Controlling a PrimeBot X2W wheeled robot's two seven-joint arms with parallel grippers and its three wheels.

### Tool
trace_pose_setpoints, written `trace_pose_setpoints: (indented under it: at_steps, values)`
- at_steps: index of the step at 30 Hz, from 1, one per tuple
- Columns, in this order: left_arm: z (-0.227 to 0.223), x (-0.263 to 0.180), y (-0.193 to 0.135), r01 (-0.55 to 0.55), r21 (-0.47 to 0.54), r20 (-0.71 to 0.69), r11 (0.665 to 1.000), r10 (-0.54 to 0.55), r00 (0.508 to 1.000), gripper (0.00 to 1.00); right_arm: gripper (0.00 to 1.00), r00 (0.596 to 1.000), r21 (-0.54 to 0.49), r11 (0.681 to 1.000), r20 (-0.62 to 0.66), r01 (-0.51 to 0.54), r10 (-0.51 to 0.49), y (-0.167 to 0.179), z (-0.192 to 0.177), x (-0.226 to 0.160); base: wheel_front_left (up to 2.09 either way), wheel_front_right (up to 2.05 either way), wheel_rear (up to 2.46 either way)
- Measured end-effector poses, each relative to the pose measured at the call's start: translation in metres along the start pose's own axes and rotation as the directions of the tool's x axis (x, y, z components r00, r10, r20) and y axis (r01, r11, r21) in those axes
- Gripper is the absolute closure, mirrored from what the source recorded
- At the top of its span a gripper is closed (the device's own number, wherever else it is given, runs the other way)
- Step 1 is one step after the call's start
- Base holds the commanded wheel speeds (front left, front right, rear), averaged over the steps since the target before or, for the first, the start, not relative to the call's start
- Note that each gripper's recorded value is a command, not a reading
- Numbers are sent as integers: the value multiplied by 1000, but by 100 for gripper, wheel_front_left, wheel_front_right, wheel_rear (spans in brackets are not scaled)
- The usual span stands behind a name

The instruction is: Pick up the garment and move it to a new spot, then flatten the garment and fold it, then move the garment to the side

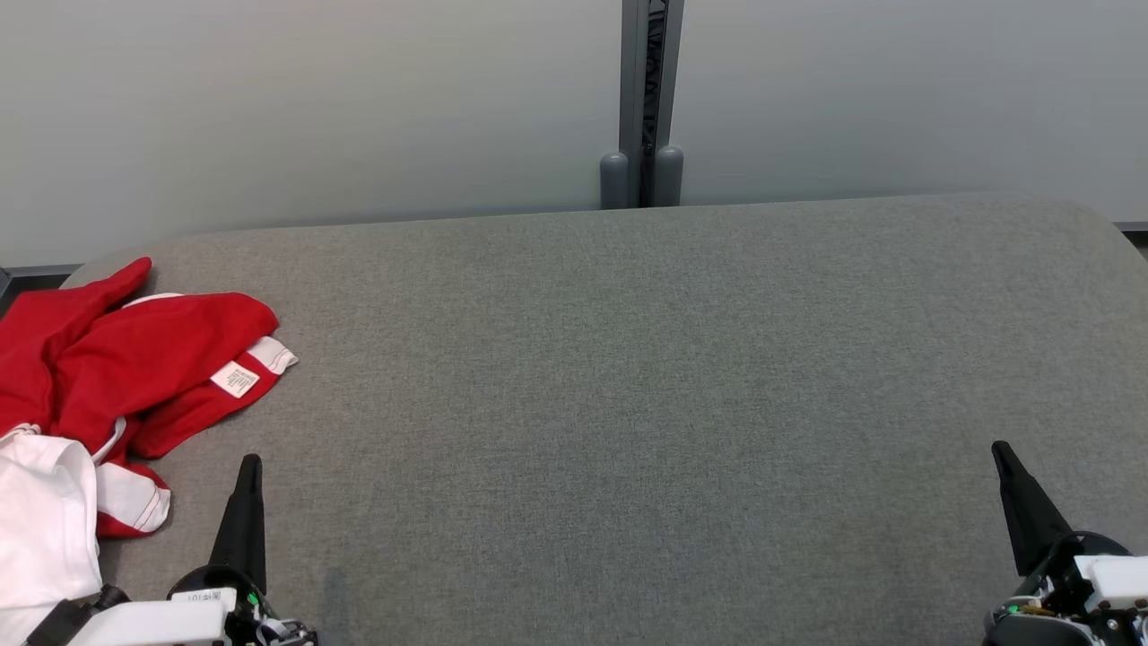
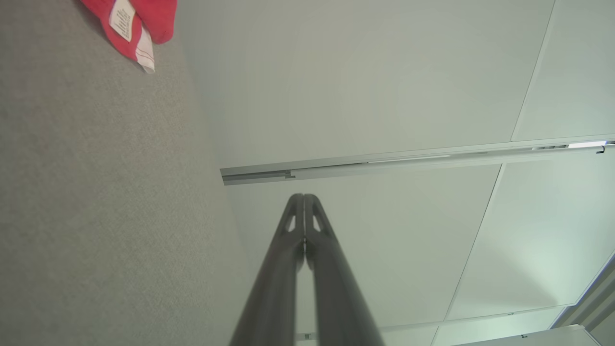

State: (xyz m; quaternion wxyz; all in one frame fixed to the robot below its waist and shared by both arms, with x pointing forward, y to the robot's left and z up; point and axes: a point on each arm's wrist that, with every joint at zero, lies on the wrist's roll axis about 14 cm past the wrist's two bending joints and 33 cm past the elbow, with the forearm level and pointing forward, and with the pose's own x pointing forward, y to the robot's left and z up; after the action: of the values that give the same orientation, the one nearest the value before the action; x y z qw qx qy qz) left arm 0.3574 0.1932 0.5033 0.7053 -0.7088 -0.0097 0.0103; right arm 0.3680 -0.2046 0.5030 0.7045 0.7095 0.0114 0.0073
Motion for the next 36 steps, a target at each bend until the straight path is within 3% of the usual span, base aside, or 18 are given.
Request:
trace_pose_setpoints:
  at_steps: [1, 2, 8, 19, 29, 36]
  values:
    - [0, 0, 0, 0, 0, 0, 1000, 0, 1000, 100, 100, 1000, 0, 1000, 0, 0, 0, 0, 0, 0, 0, 0, 0]
    - [0, 0, 1, -4, 0, 0, 1000, 4, 1000, 0, 0, 1000, 1, 1000, 1, 4, -4, -1, 0, 0, 0, 0, 0]
    - [-4, -9, 24, -76, -12, -1, 997, 76, 997, 0, 0, 997, 30, 996, 1, 79, -79, -26, -6, -11, 0, 0, 0]
    - [-8, -3, 17, -54, 2, 9, 999, 54, 998, 0, 0, 999, 1, 999, 19, 38, -38, -12, -12, -6, 0, 0, 0]
    - [-10, 5, 5, -17, 101, 10, 995, 16, 1000, 0, 0, 1000, -89, 996, 10, -5, 6, 4, -19, 0, 0, 0, 0]
    - [-9, 7, 1, 0, 231, 17, 973, -4, 1000, 0, 0, 999, -211, 977, -1, -36, 37, 14, -24, 3, 0, 0, 0]
